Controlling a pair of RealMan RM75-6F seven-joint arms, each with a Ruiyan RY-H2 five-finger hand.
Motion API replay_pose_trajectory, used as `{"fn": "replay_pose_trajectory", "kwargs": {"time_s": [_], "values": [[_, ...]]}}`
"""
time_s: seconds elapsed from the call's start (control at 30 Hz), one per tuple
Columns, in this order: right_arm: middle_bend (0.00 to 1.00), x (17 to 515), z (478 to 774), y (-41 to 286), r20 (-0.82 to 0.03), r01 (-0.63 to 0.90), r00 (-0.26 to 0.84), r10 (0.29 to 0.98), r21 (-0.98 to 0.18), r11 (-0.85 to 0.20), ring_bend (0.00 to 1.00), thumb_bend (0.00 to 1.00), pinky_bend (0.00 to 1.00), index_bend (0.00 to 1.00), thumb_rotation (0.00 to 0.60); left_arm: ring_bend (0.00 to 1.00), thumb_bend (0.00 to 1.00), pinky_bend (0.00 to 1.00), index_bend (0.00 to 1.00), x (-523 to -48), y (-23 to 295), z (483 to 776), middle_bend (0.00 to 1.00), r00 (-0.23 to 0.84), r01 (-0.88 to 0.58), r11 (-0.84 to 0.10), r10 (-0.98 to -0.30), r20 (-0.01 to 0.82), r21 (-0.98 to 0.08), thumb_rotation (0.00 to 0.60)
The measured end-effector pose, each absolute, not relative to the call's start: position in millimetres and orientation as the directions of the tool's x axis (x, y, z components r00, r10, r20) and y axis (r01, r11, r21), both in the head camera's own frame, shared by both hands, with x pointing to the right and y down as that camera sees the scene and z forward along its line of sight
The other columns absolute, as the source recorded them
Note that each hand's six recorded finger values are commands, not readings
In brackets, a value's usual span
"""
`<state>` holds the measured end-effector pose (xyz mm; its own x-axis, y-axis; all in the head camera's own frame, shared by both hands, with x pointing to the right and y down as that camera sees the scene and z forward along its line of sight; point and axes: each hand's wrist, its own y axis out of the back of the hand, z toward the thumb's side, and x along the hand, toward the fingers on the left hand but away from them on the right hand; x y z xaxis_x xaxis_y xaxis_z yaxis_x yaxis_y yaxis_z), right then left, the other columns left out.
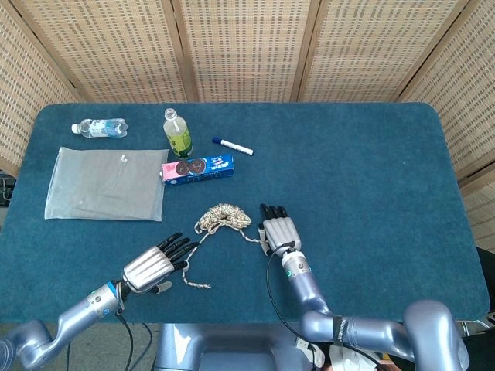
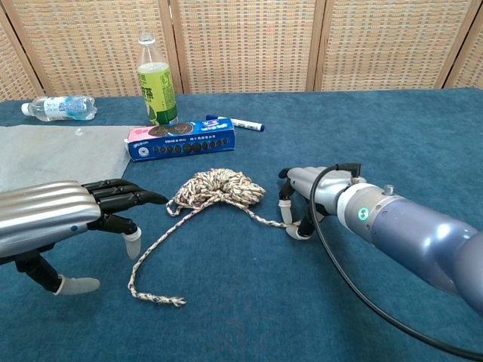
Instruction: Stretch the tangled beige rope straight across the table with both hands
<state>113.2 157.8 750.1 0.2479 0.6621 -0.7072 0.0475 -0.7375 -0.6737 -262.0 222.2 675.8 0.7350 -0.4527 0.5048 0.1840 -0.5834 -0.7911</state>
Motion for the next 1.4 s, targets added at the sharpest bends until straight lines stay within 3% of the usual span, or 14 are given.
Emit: {"fn": "replay_pose_trajectory", "kwargs": {"time_s": [0.67, 1.4], "values": [[0.00, 111.8, 755.0, 159.7, -0.713, 0.056, 0.246, 0.657, -0.666, -0.744, 0.00, 0.46, 0.00, 0.66, 0.600, 0.00, 0.35, 0.00, 0.47, -242.3, 233.0, 711.1, 0.00, 0.729, 0.226, -0.623, -0.401, 0.555, -0.748, 0.600], [0.01, 109.5, 757.1, 161.8, -0.721, 0.058, 0.247, 0.648, -0.657, -0.752, 0.00, 0.46, 0.00, 0.66, 0.600, 0.00, 0.41, 0.00, 0.52, -235.4, 234.1, 712.9, 0.00, 0.737, 0.229, -0.612, -0.399, 0.546, -0.757, 0.600]]}}
